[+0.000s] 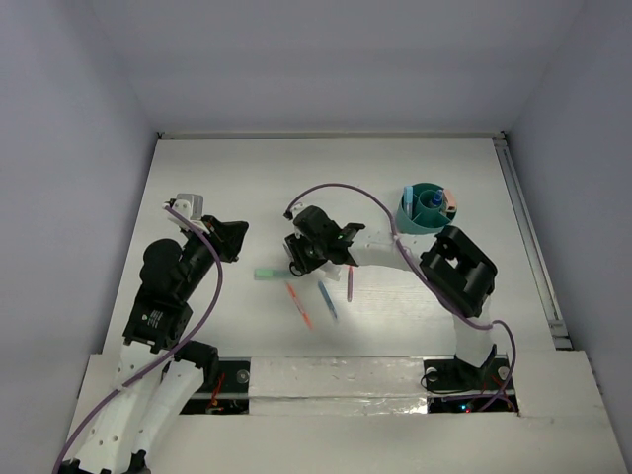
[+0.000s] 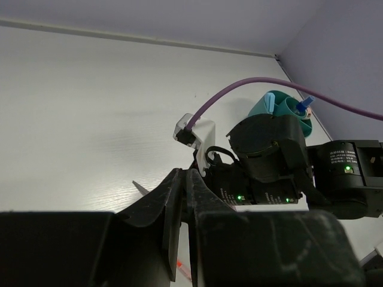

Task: Sort the stationery into containers
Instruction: Pick up the scissors from the center of the board.

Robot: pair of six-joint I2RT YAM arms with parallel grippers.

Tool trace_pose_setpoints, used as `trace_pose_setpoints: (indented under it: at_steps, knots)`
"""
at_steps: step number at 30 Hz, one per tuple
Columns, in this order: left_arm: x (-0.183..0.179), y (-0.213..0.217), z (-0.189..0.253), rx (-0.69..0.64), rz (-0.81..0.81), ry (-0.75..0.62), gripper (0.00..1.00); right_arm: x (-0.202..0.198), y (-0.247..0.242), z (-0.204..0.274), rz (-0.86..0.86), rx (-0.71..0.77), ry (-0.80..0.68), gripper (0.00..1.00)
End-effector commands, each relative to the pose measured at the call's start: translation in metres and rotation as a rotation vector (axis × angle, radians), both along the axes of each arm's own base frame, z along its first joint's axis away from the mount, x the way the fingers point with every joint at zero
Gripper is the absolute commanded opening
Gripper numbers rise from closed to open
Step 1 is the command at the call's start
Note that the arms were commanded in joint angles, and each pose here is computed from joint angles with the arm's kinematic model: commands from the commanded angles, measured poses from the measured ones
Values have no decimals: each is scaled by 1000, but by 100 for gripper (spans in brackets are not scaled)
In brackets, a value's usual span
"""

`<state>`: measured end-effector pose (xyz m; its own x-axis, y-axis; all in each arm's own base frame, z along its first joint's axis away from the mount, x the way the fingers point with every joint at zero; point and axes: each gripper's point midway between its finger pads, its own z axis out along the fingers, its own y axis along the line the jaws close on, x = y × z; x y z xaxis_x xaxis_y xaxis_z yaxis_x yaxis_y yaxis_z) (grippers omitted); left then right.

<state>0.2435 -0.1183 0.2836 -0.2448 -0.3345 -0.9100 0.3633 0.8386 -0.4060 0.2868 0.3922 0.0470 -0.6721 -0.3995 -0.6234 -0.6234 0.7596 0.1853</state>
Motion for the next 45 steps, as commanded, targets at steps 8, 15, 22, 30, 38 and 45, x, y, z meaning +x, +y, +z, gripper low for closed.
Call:
trace_pose_setpoints:
  at_steps: [8, 15, 22, 30, 38, 45]
  knots:
    - [-1, -1, 21, -15, -13, -71, 6, 13, 5, 7, -59, 11, -24, 41]
    - [-2, -2, 23, -19, -21, -78, 6, -4, 6, 46, 25, 105, -73, 41]
    - [-2, 0, 24, -22, -15, -80, 6, -20, 20, 37, 105, 99, -29, 32]
    - [-2, -1, 24, -21, -16, -82, 6, -28, 31, 26, 166, 65, -2, 39]
    - [-3, -1, 23, -21, -21, -80, 6, -26, 32, 15, 164, 39, 8, 40]
    - [-3, -2, 25, -23, -24, -86, 6, -24, 33, 7, 163, 14, 19, 39]
